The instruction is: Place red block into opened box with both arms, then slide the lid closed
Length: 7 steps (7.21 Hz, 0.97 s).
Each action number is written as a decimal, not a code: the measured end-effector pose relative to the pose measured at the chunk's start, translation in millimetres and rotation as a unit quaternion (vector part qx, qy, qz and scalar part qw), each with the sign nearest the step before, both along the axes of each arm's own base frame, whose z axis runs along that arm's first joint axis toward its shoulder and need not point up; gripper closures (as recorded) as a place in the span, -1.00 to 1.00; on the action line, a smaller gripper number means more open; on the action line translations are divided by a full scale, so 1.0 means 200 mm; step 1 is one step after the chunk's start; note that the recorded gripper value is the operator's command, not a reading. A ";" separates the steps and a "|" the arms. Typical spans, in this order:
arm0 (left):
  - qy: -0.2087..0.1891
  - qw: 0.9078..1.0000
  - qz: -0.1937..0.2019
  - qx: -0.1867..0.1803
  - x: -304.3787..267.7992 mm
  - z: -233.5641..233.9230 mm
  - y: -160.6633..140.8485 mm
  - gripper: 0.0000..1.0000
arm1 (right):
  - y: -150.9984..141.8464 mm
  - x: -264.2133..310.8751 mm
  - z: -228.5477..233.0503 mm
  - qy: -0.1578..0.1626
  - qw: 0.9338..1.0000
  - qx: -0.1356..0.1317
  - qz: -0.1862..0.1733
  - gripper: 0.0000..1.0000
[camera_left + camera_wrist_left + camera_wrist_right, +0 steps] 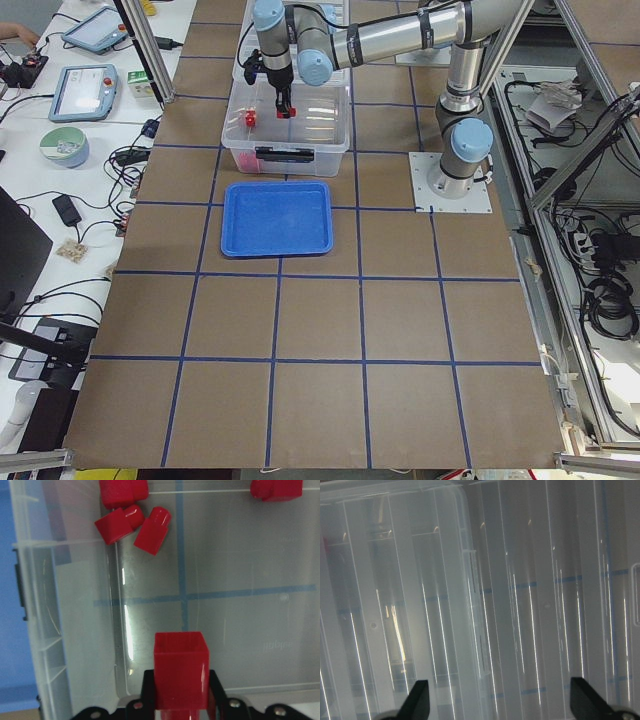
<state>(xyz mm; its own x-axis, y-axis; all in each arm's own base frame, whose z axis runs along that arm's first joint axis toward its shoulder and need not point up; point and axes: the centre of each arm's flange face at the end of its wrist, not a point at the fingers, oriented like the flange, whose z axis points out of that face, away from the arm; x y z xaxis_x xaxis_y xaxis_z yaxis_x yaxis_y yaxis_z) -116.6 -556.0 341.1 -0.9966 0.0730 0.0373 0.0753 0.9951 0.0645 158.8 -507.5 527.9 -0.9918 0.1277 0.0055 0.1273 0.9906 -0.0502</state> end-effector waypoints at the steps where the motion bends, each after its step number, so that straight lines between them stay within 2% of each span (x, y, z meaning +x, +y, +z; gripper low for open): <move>1: -0.001 1.000 -0.002 -0.011 -0.02 -0.13 0.04 1.00 | 0.00 -0.01 0.00 0.000 1.000 0.000 -0.001 -1.00; 3: -0.001 1.000 -0.001 -0.017 -0.01 -0.37 0.13 1.00 | -0.01 -0.02 0.00 0.000 1.000 0.000 -0.003 -1.00; 4: -0.001 1.000 0.002 -0.012 0.00 -0.43 0.16 0.67 | -0.02 -0.06 0.00 0.001 1.000 -0.001 -0.001 -1.00; 6: -0.001 1.000 0.002 0.001 0.00 -0.51 0.21 -0.45 | -0.08 -0.30 0.01 0.003 1.000 -0.001 0.007 -1.00; 7: -0.002 1.000 0.002 0.003 0.01 -0.53 0.22 -0.84 | -0.10 -0.47 0.01 0.005 1.000 0.002 0.015 -1.00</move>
<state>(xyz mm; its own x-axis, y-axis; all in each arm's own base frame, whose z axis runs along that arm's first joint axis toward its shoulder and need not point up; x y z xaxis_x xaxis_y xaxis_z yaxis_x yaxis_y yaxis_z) -115.3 -512.6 235.7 -0.9971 0.0682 0.0334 0.0704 0.9950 0.0706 64.2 -528.5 529.4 -0.9952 0.0971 0.0151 0.0963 0.9942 -0.0471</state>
